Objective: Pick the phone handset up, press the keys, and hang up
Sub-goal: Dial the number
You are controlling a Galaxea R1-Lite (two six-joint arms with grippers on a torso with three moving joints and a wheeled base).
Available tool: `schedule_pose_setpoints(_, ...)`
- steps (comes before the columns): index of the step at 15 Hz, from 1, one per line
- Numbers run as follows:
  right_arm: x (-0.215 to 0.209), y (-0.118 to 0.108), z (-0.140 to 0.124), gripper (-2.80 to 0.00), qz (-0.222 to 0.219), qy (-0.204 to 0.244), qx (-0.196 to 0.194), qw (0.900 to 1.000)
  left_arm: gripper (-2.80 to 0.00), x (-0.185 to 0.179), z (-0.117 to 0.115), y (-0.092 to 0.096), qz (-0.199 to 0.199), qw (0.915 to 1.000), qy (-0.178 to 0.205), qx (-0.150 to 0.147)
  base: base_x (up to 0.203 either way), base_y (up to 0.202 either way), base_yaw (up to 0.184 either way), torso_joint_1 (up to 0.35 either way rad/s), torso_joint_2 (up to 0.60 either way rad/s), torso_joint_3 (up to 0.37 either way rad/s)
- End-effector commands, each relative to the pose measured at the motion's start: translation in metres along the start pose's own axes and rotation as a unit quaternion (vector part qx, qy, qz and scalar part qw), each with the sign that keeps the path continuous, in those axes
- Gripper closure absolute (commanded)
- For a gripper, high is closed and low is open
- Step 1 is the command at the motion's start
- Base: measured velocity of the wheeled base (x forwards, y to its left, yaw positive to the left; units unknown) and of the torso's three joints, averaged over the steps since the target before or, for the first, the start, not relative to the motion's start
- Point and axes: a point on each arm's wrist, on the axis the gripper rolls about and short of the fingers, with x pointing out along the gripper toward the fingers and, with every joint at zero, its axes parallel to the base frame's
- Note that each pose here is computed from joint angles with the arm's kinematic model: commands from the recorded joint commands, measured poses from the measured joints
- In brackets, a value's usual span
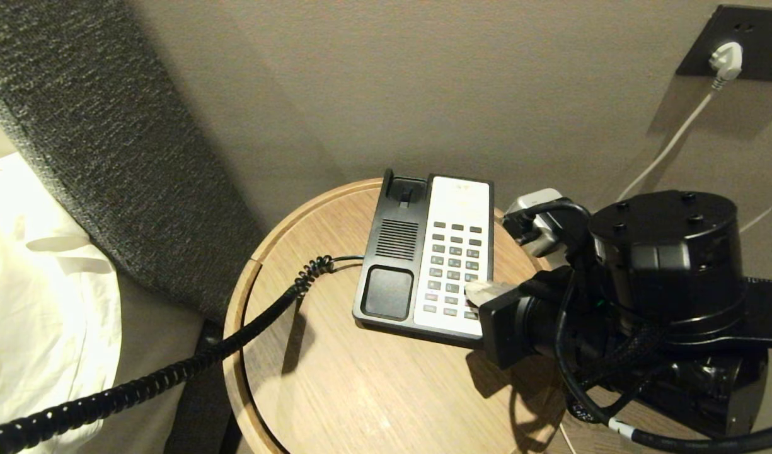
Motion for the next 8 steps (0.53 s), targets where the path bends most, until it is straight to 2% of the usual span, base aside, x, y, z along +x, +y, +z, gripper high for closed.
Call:
schedule_pose_setpoints(1,0.0012,0.0002,-0.0018,0.0,-0.002,0.003,-0.001,1.0,0.0,-0.0002,0.0004,-0.0003,-0.001,1.0,-0.001,-0.001,0.0,0.0,0.0,0.0,0.0,0.0)
schedule_pose_setpoints(8,-0.0025,-0.0018,-0.0047,0.0,-0.001,0.005,-0.002,1.0,0.0,-0.0008,-0.0021,0.0011,0.001,1.0,0.002,-0.002,0.0,0.0,0.0,0.0,0.0,0.0)
